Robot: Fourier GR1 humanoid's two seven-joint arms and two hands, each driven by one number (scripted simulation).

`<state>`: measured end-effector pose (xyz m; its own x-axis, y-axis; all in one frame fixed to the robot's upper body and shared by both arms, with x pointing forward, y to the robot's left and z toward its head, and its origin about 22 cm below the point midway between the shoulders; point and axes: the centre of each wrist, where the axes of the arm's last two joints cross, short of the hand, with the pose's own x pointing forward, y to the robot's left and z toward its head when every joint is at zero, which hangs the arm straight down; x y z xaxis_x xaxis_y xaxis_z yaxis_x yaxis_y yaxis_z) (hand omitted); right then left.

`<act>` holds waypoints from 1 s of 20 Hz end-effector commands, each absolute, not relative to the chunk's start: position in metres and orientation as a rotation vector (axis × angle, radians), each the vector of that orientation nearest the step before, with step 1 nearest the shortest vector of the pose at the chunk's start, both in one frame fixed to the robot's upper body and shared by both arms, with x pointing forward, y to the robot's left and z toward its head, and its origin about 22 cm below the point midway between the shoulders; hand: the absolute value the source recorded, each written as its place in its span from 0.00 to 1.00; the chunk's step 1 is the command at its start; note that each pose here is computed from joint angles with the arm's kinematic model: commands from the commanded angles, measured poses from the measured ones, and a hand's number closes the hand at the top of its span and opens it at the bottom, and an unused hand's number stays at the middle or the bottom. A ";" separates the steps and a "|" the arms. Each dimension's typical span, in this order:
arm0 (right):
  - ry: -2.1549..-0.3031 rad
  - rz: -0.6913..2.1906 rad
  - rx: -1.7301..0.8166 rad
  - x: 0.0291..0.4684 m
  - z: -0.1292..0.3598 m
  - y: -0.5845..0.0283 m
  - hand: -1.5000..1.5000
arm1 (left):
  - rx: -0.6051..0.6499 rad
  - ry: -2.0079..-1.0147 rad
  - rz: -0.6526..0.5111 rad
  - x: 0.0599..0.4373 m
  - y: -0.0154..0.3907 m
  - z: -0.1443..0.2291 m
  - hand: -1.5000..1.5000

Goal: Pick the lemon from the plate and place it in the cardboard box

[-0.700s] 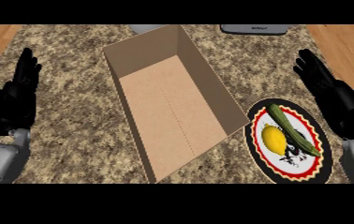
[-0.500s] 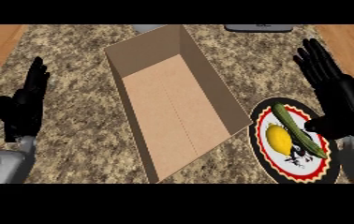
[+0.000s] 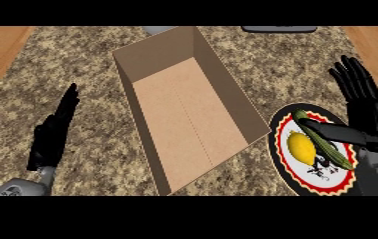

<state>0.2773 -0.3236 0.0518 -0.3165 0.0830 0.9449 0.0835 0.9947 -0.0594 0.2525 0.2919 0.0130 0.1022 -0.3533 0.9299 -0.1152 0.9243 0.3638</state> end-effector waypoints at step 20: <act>-1.276 1.220 -0.342 0.265 0.107 -0.364 0.00 | 0.384 -1.439 -0.193 0.243 0.279 -0.004 0.50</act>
<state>0.2618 -0.3904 0.1049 -0.1892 0.7745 0.6037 -0.4119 0.4955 -0.7648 0.2404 0.2854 0.0015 0.1205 -0.3589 0.9256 -0.0934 0.9241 0.3705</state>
